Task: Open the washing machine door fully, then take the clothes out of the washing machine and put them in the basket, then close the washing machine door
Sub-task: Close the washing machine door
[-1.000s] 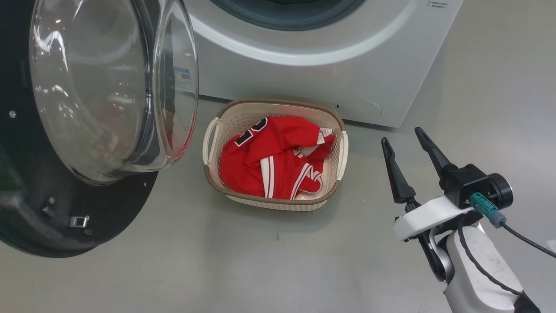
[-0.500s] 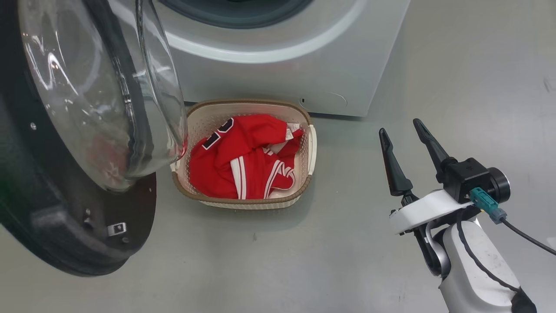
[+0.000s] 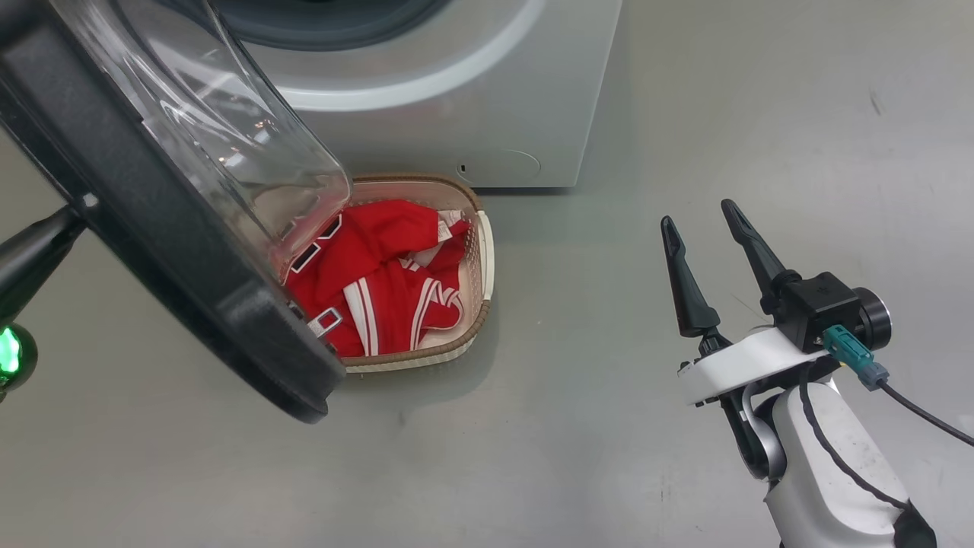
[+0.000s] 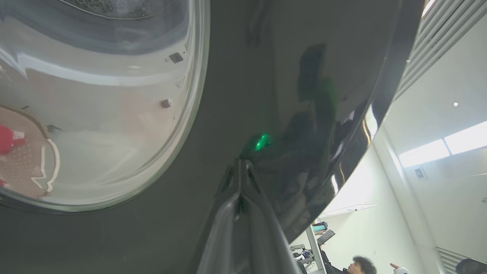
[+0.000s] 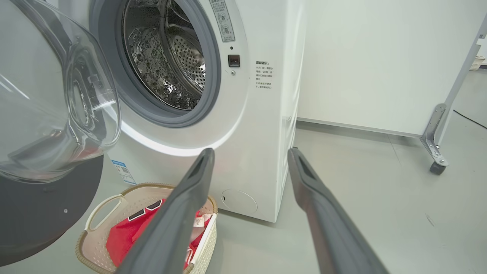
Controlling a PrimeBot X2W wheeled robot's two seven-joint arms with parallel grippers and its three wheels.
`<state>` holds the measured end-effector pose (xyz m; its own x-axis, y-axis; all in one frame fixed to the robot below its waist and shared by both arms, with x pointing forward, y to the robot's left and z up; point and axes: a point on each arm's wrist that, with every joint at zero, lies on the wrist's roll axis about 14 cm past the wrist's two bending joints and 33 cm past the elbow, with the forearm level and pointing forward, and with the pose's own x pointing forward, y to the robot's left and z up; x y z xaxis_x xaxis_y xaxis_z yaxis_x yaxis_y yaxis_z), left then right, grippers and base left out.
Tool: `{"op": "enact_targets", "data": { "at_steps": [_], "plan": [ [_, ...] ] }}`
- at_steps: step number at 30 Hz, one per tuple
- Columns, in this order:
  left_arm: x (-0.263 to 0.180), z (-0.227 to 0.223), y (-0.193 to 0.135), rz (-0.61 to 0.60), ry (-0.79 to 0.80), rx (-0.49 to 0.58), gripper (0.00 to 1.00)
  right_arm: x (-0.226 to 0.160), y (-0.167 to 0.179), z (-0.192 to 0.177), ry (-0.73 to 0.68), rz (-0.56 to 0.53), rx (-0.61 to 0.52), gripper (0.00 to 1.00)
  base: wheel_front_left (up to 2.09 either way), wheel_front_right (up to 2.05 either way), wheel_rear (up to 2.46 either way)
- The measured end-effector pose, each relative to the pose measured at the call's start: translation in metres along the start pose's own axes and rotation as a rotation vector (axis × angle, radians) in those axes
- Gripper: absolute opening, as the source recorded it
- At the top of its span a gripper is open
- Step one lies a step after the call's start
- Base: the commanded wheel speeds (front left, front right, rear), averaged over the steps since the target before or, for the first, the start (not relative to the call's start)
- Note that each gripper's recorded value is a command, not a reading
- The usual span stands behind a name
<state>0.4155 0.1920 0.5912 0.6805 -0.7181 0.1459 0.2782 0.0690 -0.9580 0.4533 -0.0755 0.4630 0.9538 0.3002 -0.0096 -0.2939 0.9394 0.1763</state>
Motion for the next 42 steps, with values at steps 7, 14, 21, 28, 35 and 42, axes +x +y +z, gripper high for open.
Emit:
{"op": "enact_targets", "data": {
  "at_steps": [7, 14, 21, 28, 35, 42],
  "plan": [
    [0.025, -0.016, 0.001, -0.042, 0.090, -0.015, 0.00, -0.008, -0.015, 0.003, -0.004, -0.044, -0.001, 1.00, 0.00, 0.00, 0.00],
    [0.047, -0.030, 0.006, -0.065, 0.165, -0.047, 0.00, -0.015, -0.030, 0.008, -0.013, -0.092, -0.002, 1.00, 0.00, 0.00, 0.00],
    [0.071, -0.037, 0.011, -0.087, 0.223, -0.080, 0.00, -0.022, -0.044, 0.009, -0.015, -0.138, 0.004, 1.00, 0.00, 0.00, 0.00],
    [0.100, -0.042, 0.016, -0.114, 0.277, -0.113, 0.00, -0.026, -0.058, 0.012, -0.025, -0.187, 0.023, 1.00, 0.00, 0.00, 0.00],
    [0.131, -0.045, 0.021, -0.148, 0.317, -0.144, 0.00, -0.030, -0.073, 0.011, -0.022, -0.240, 0.023, 1.00, 0.00, 0.00, 0.00],
    [0.160, -0.044, 0.031, -0.155, 0.336, -0.183, 0.00, -0.031, -0.081, 0.009, -0.015, -0.265, 0.021, 1.00, 0.00, 0.00, 0.00]
  ]
}}
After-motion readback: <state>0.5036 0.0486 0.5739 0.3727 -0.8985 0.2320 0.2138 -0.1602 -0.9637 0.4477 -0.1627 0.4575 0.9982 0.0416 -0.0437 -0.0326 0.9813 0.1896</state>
